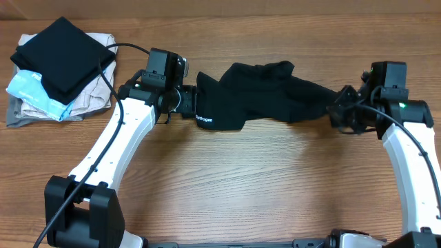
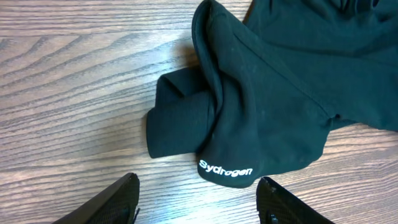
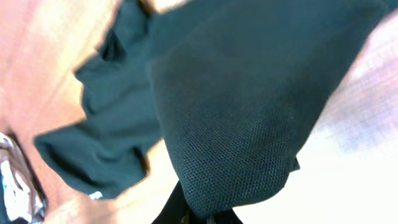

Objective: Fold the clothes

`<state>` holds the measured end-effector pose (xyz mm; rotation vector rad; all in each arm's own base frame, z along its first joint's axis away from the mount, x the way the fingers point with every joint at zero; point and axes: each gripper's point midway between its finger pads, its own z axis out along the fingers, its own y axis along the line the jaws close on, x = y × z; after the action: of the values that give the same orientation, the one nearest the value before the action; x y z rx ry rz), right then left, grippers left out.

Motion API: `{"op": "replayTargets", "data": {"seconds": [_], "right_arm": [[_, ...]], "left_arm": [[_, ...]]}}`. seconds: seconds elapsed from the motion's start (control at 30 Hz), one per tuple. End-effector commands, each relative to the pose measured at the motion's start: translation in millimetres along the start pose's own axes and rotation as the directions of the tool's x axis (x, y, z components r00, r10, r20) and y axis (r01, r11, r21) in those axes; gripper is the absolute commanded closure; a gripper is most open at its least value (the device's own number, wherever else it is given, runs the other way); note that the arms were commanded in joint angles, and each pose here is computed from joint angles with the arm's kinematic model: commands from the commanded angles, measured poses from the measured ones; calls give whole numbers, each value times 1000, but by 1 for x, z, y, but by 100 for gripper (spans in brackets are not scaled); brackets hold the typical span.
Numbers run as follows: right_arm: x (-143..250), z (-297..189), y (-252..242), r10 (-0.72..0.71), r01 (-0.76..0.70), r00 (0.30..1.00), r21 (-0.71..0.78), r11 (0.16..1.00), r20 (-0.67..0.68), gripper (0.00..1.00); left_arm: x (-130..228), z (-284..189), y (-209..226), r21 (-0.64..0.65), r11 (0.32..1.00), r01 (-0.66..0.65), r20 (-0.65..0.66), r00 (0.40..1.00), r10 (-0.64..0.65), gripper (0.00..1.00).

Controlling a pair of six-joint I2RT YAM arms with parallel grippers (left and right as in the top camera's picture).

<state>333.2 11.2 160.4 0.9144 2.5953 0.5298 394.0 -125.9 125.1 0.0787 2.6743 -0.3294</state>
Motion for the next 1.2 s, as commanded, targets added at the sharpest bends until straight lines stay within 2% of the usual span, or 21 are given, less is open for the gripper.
{"op": "replayTargets", "data": {"seconds": [0.0, 0.37, 0.5, 0.57, 0.73, 0.87, 1.17], "right_arm": [[6, -6, 2, 27, -27, 999, -10, 1000, -29, 96], [-3, -6, 4, 33, -33, 999, 9, 999, -21, 96], [4, 1, -4, 58, -51, 993, 72, 996, -99, 96], [6, -7, -6, 49, -36, 991, 106, 994, -126, 96], [4, -45, -13, 32, -11, 995, 218, 976, -96, 96], [16, -63, -16, 26, 6, 991, 237, 971, -128, 96], [57, -77, -40, 44, 59, 956, 337, 940, -290, 96]], "left_arm": [[3, 1, -1, -6, 1000, -21, -8, 1000, 21, 37], [3, 1, -1, -6, 1000, -20, -7, 1000, 20, 36], [3, 1, -1, -6, 1000, -20, -8, 1000, 20, 36], [4, 1, 0, -7, 1000, -20, -11, 1000, 20, 36], [6, 1, 0, -9, 1000, -18, -23, 1000, 18, 37], [9, 1, 1, -11, 1000, -14, -32, 999, 14, 37], [11, 1, 1, -12, 1000, -13, -39, 999, 13, 36]]}}
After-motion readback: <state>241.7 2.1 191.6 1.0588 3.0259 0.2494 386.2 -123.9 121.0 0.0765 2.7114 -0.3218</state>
